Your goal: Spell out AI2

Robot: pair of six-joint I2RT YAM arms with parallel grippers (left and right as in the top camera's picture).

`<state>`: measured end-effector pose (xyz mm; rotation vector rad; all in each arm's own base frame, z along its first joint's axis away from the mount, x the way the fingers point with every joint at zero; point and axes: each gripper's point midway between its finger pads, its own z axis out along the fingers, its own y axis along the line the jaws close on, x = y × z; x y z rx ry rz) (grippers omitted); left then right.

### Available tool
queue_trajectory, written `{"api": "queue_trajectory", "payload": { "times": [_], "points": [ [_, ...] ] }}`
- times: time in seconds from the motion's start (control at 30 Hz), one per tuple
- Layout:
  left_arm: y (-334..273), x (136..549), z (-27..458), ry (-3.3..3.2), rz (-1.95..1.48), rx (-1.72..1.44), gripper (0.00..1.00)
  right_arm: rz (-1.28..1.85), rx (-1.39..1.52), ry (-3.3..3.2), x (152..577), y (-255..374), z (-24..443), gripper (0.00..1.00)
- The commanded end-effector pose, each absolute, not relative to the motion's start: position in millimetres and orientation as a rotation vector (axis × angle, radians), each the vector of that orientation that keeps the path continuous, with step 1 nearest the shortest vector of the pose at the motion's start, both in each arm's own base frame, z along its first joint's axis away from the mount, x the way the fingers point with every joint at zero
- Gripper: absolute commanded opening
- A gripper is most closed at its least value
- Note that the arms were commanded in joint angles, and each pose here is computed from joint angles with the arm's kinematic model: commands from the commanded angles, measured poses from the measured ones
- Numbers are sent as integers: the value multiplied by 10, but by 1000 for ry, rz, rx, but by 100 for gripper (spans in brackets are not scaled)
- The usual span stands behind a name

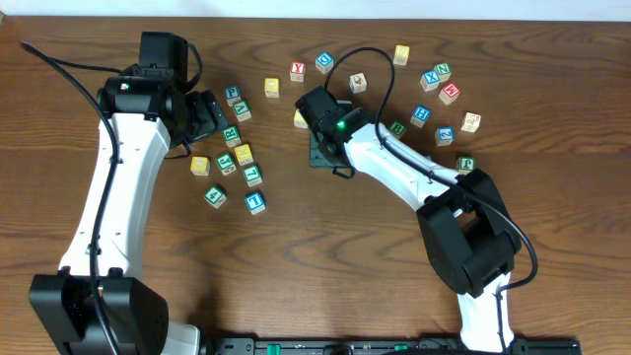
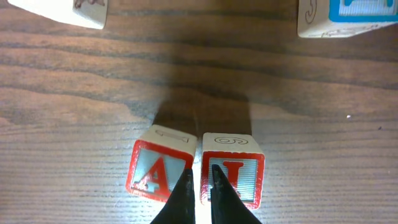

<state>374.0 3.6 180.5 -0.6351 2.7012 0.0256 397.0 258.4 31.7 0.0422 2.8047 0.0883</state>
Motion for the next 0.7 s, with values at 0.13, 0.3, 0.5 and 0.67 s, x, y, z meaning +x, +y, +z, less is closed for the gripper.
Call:
{"api": "queue_trajectory", "payload": {
  "times": [0.13, 0.3, 0.5, 0.67],
  "points": [
    [68, 3746, 1827, 2696, 54, -630, 98, 73, -5, 2810, 4008, 2524, 190, 5],
    [68, 3747, 1827, 2695, 53, -630, 98, 76, -13, 2810, 4010, 2530, 186, 5],
    [68, 3747, 1827, 2695, 53, -630, 98, 109, -83, 2801, 4028, 2592, 196, 5],
    [68, 3747, 1827, 2695, 53, -630, 98, 107, -97, 2800, 4029, 2594, 196, 4]
  ]
}}
